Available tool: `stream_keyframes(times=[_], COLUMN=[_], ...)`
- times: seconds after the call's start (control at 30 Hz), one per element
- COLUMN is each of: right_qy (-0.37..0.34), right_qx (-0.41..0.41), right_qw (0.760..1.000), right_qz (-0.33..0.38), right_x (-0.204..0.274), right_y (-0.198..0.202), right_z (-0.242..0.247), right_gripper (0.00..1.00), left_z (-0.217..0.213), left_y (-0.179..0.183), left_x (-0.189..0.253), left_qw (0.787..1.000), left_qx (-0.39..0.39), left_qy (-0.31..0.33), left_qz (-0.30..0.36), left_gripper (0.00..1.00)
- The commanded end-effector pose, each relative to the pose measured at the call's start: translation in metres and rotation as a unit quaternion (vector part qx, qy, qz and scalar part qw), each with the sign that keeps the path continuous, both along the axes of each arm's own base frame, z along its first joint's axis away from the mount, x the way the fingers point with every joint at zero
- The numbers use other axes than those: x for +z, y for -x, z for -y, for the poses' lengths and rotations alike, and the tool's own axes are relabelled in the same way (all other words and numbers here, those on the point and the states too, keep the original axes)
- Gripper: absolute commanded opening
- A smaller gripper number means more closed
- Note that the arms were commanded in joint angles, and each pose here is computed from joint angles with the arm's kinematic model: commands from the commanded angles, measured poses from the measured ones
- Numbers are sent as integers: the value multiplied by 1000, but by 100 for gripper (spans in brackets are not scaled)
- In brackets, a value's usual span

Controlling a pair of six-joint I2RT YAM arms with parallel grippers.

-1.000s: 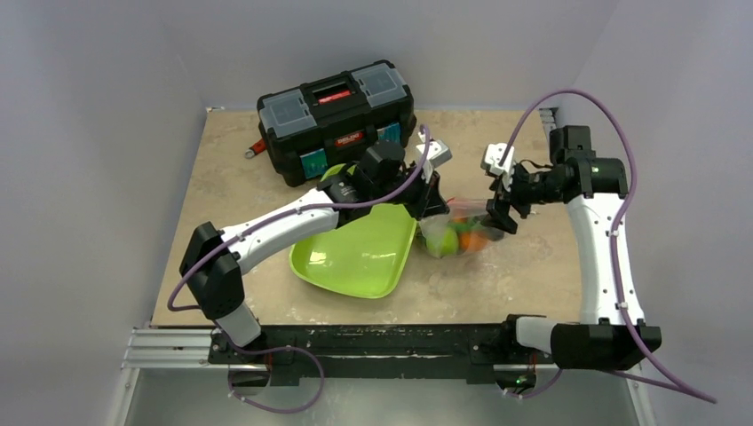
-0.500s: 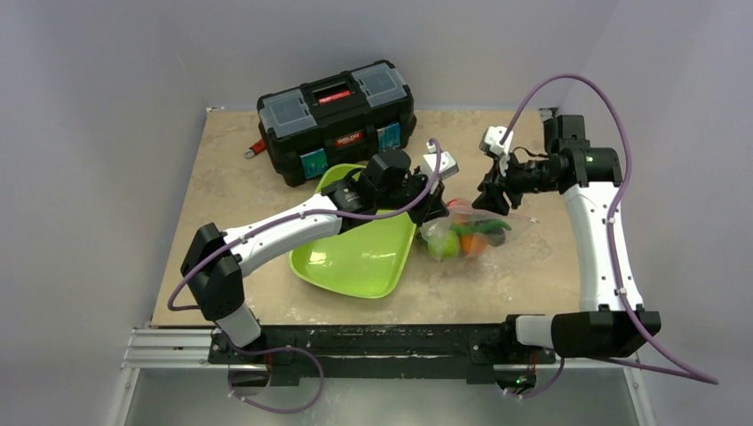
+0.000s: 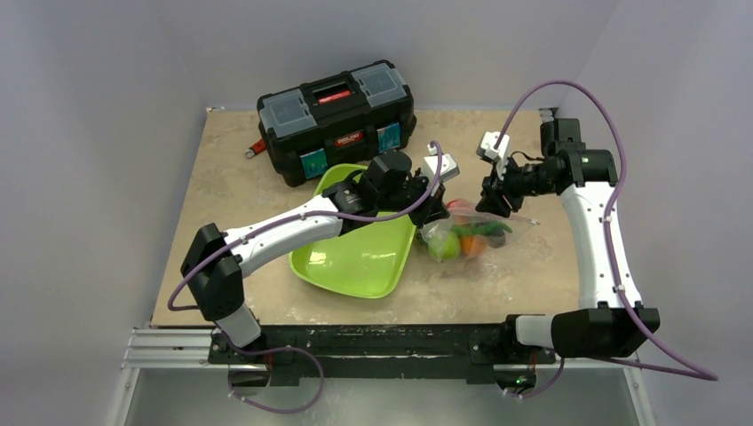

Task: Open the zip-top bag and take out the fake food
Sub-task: Open the zipper of the food storage bag at the center of the board.

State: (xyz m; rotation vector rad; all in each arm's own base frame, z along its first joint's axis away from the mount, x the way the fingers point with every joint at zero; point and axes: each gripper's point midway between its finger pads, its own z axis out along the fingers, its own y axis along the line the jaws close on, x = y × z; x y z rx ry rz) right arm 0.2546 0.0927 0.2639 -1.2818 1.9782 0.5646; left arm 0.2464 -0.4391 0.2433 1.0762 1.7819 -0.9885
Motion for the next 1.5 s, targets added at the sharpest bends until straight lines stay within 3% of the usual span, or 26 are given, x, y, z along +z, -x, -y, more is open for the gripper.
stream_keyframes(times=[0.0, 0.43, 0.47, 0.63, 0.67, 0.7, 0.73, 0.9, 1.0, 1.17, 1.27, 1.37, 1.47], right_qy=[11, 25, 25, 18, 15, 12, 1, -26, -47, -70, -79, -77, -66], right_qx=[-4, 31, 34, 28, 18, 0, -22, -147, -195, -267, -276, -242, -190], right_qw=[1000, 999, 999, 999, 1000, 1000, 1000, 980, 964, 931, 925, 943, 969], right_qz=[6, -29, -28, -17, -9, -1, 16, 129, 172, 238, 248, 214, 145], right_x=[-4, -36, -36, -30, -26, -22, -14, 40, 78, 130, 143, 118, 60], right_y=[-4, 5, 4, -8, -14, -21, -31, -79, -101, -128, -129, -120, -103], right_z=[4, -7, -9, -16, -16, -16, -17, 1, 16, 44, 46, 34, 16], right_gripper=[38, 38, 36, 0, 0, 0, 0, 0, 0, 0, 0, 0, 0], left_z=[-2, 0, 0, 3, 3, 2, 1, -29, -57, -97, -108, -109, -106], left_y=[1, 5, 6, 10, 11, 11, 11, -2, -5, -6, -2, 4, 7], left_x=[30, 47, 49, 48, 49, 50, 53, 77, 90, 94, 87, 83, 76], left_qw=[999, 997, 997, 997, 997, 997, 997, 990, 983, 970, 964, 959, 953], left_qx=[0, -6, -9, -18, -17, -15, -12, 71, 108, 139, 146, 142, 142], left_qy=[30, 57, 60, 64, 66, 69, 73, 113, 143, 194, 208, 222, 232], left_qz=[37, 47, 47, 36, 34, 31, 30, 42, 29, -55, -85, -104, -135], left_gripper=[0, 0, 0, 0, 0, 3, 13, 74, 89, 93, 93, 93, 93])
